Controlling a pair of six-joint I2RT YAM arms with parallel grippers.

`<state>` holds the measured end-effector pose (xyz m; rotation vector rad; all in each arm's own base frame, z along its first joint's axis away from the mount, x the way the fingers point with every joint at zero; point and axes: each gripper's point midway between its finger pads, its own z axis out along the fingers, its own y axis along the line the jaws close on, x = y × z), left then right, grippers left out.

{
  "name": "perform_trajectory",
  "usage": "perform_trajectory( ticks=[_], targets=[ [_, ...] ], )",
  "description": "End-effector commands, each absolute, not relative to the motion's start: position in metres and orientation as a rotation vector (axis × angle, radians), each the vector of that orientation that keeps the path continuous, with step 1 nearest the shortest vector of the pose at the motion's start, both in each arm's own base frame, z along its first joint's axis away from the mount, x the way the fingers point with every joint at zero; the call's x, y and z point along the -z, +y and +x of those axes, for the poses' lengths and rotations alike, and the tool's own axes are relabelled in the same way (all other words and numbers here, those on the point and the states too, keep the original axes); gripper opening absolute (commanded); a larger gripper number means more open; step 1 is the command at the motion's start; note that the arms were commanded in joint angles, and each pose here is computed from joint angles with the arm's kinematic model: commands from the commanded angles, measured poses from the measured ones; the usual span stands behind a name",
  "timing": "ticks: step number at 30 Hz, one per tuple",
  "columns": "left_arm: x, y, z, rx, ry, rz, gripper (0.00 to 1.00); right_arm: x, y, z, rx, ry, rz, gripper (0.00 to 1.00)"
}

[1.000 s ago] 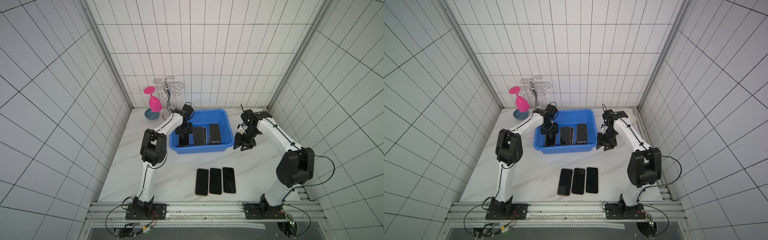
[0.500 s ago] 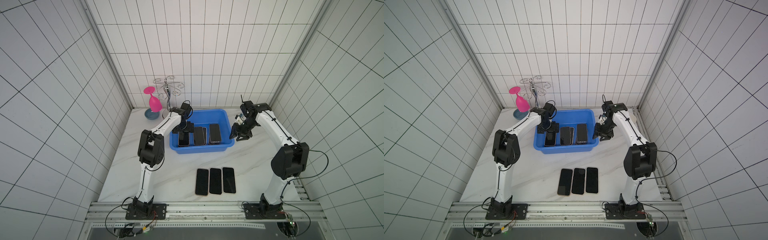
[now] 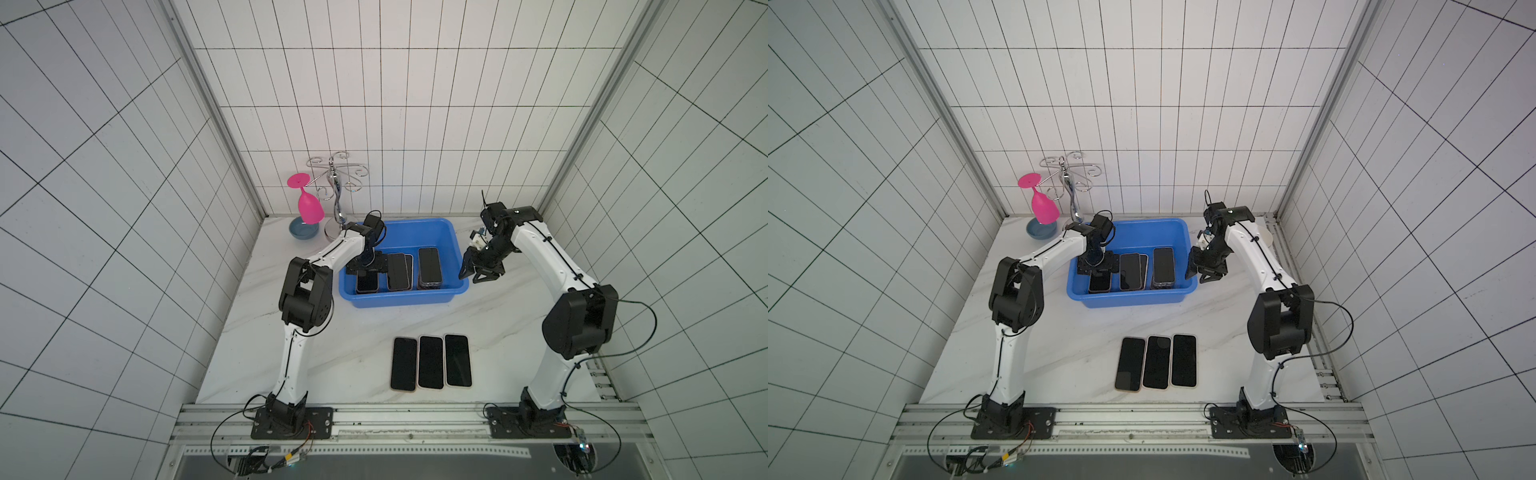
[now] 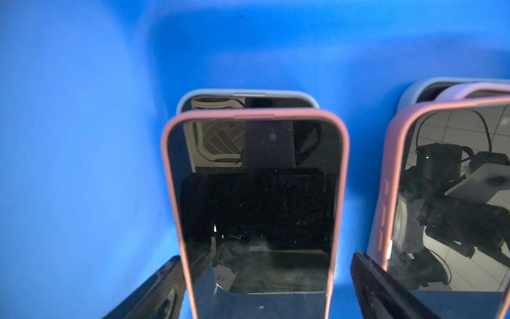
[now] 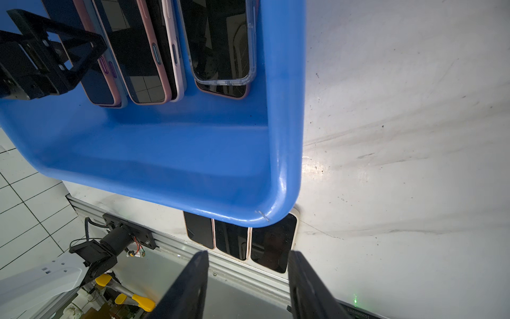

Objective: Take the phone out of the storage box
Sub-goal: Pick up the phone from the storage box.

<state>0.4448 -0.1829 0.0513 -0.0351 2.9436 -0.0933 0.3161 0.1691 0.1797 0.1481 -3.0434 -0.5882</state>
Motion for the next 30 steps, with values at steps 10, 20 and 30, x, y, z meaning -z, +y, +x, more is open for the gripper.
perform_trajectory(
  ticks=[10, 20, 30],
  targets=[
    [-0.101, -0.187, 0.460, 0.132, 2.839, -0.019, 0.53, -0.180, 0.161, 0.315, 0.550, -3.043, 0.146, 0.49],
    [-0.186, -0.236, 0.435, 0.362, 2.751, 0.206, 0.47, -0.235, 0.196, 0.377, 1.066, -3.018, 0.110, 0.51],
    [-0.205, -0.272, 0.401, 0.538, 2.729, 0.328, 0.46, -0.263, 0.293, 0.446, 1.645, -2.752, 0.115, 0.57]
  ],
)
